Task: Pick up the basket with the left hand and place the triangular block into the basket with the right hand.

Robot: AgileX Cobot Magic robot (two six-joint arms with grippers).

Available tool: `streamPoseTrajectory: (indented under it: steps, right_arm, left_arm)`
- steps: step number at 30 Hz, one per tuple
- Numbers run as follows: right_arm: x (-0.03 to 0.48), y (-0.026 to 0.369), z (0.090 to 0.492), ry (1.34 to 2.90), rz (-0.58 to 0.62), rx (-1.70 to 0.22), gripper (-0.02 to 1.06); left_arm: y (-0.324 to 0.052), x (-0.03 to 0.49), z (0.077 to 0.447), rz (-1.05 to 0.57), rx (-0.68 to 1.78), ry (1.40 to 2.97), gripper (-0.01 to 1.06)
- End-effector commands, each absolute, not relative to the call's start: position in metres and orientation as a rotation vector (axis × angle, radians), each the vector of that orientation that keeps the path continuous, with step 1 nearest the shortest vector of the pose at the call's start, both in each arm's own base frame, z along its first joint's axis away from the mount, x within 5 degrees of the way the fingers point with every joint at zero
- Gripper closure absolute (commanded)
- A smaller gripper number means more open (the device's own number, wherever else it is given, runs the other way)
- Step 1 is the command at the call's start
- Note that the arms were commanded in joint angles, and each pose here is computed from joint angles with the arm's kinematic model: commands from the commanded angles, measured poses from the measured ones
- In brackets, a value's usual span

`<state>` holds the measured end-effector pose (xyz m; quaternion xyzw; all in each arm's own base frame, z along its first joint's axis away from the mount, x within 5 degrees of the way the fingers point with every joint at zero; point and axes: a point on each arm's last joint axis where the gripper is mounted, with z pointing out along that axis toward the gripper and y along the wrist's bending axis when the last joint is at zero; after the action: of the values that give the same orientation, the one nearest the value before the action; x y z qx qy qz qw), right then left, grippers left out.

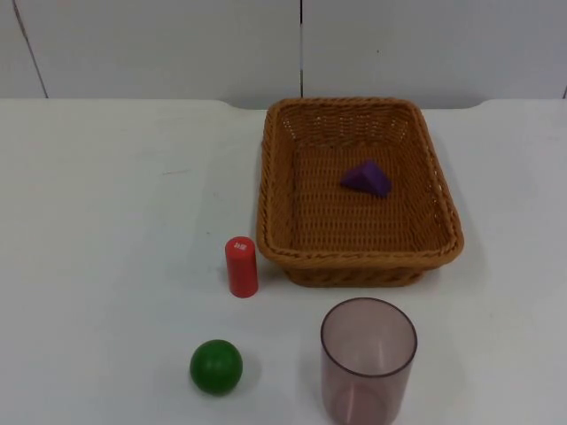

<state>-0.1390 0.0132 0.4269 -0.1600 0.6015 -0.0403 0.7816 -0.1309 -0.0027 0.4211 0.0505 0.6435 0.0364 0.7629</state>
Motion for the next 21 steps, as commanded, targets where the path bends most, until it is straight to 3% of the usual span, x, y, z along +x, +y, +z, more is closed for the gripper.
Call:
streamPoseTrajectory:
  steps: [1,9,21]
  right_arm:
    - [-0.137,0.013,0.425,1.324,-0.087,-0.349,0.00]
    - [-0.124,0.011,0.412,1.444,-0.058,-0.307,0.00]
    - [-0.120,0.005,0.408,1.497,-0.058,-0.222,0.00]
  left_arm:
    - [-0.004,-0.123,0.412,0.057,0.115,1.472,0.00]
    - [-0.005,-0.119,0.414,-0.007,0.075,1.445,0.00]
    - [-0.004,-0.119,0.412,0.051,0.105,1.461,0.00]
